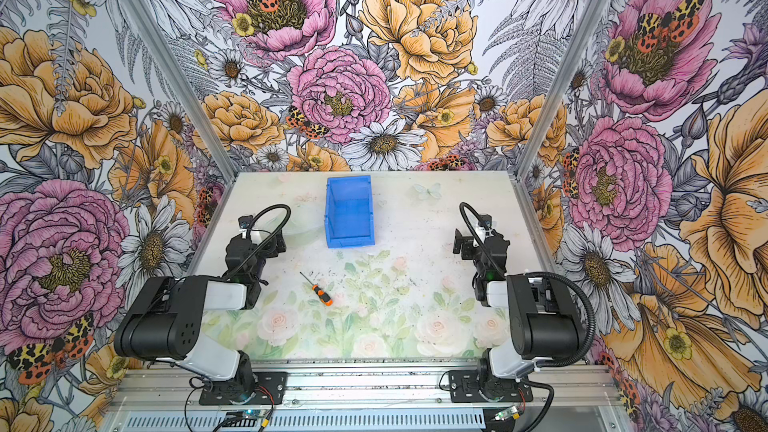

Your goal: Put the screwdriver in the bin

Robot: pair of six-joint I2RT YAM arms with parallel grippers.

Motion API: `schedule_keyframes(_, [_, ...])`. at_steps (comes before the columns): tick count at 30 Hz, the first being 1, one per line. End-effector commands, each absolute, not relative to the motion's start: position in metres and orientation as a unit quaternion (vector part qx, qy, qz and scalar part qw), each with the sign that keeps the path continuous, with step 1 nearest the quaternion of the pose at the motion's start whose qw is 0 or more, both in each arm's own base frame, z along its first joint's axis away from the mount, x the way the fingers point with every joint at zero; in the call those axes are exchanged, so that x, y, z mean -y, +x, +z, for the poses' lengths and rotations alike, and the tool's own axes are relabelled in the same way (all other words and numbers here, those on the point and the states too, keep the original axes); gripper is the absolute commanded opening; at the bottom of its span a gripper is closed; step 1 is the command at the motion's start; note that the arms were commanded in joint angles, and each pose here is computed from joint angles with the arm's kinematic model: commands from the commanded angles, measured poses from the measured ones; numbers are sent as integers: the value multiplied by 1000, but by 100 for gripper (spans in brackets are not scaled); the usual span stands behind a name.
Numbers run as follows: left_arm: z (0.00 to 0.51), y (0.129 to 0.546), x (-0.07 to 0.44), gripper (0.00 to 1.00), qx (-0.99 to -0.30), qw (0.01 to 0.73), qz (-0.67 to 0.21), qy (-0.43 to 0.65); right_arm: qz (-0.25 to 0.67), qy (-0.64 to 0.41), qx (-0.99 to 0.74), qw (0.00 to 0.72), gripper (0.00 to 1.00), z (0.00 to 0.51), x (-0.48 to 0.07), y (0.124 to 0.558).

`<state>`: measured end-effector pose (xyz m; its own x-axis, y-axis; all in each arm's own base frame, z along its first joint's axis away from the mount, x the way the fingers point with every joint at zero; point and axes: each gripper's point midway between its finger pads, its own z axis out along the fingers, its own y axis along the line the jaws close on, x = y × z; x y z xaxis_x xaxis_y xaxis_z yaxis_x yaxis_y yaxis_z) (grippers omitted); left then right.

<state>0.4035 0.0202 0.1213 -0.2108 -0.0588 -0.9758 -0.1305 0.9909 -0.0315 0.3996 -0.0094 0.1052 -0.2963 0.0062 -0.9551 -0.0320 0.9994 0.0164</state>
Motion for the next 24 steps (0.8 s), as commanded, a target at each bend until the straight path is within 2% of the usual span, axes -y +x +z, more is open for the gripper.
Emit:
schedule_keyframes(1, [129, 406, -20, 99, -769, 636, 32, -59, 13, -4, -800, 600, 99, 111, 10, 404])
schedule_keyframes(15, [131, 404, -21, 99, -767, 639, 21, -58, 13, -5, -798, 602, 100, 112, 10, 403])
schedule_keyframes(24, [158, 392, -33, 99, -765, 638, 29, -84, -7, 24, -806, 591, 99, 127, 19, 402])
